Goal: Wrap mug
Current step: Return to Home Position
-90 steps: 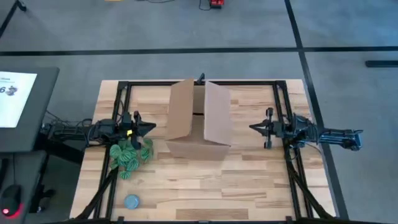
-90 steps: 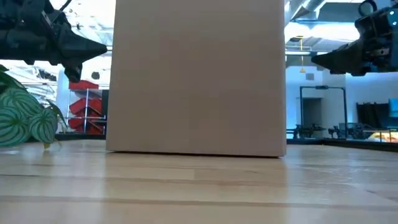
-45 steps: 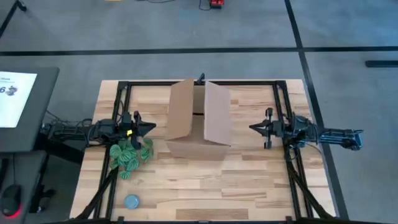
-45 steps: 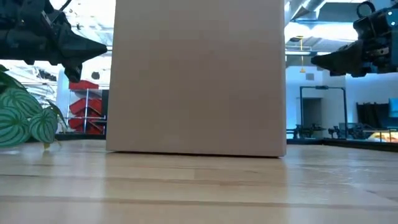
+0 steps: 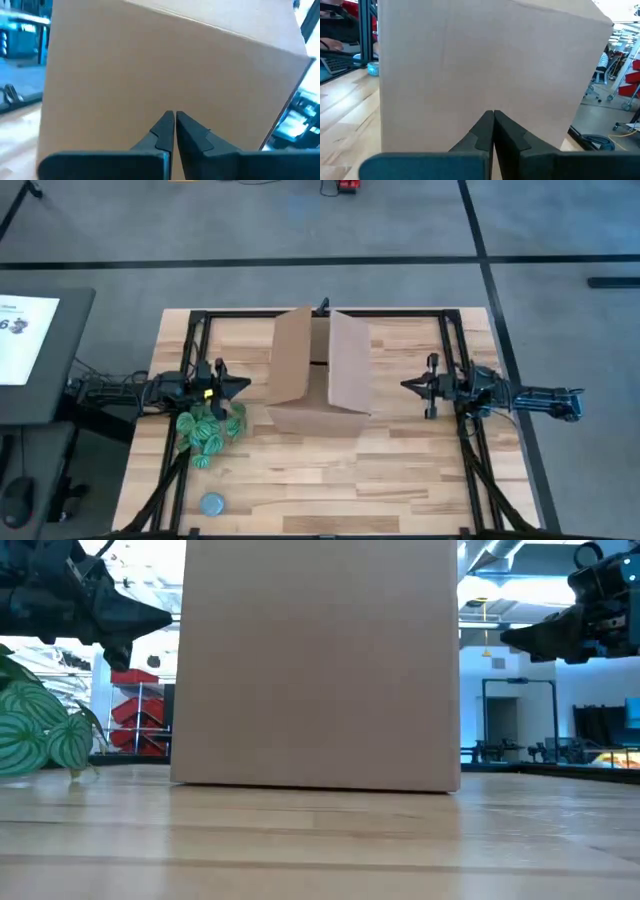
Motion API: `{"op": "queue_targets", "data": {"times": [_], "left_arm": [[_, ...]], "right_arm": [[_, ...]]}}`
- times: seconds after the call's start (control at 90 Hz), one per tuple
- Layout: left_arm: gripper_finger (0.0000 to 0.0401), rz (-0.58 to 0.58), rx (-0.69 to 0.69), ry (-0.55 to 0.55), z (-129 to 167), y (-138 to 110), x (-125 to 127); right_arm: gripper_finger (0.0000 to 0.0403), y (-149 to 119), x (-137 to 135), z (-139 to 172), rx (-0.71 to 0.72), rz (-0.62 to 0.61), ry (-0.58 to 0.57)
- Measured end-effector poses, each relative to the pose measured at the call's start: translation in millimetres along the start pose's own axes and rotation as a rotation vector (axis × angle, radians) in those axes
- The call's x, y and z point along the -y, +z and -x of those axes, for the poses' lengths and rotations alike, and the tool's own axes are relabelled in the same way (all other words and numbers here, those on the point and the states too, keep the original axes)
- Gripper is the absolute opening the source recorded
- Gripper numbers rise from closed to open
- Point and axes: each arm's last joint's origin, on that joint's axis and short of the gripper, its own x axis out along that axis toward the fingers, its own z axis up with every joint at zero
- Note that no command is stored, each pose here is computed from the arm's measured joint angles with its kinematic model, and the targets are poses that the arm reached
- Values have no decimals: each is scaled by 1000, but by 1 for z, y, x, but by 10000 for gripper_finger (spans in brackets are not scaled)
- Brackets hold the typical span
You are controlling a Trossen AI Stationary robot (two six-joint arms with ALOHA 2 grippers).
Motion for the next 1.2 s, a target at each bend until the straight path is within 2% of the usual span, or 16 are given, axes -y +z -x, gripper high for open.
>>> {"op": "queue_targets", "data": {"times": [0.078, 0.211, 0.422, 0.744, 1.2], "left_arm": [[0, -115, -7, -23, 0, 0, 1], [0, -338, -21, -145, 1, -3, 4], [0, -420, -60, -240, 1, -8, 4], [0, -253, -72, -201, 0, -7, 1], [0, -179, -80, -182, 0, -7, 0]], "right_arm": [[0, 0, 0, 0, 0, 0, 0], [0, 0, 0, 0, -1, 0, 0], [0, 0, 0, 0, -1, 0, 0], [0, 0, 0, 0, -1, 0, 0], [0, 0, 0, 0, -1, 0, 0]]}}
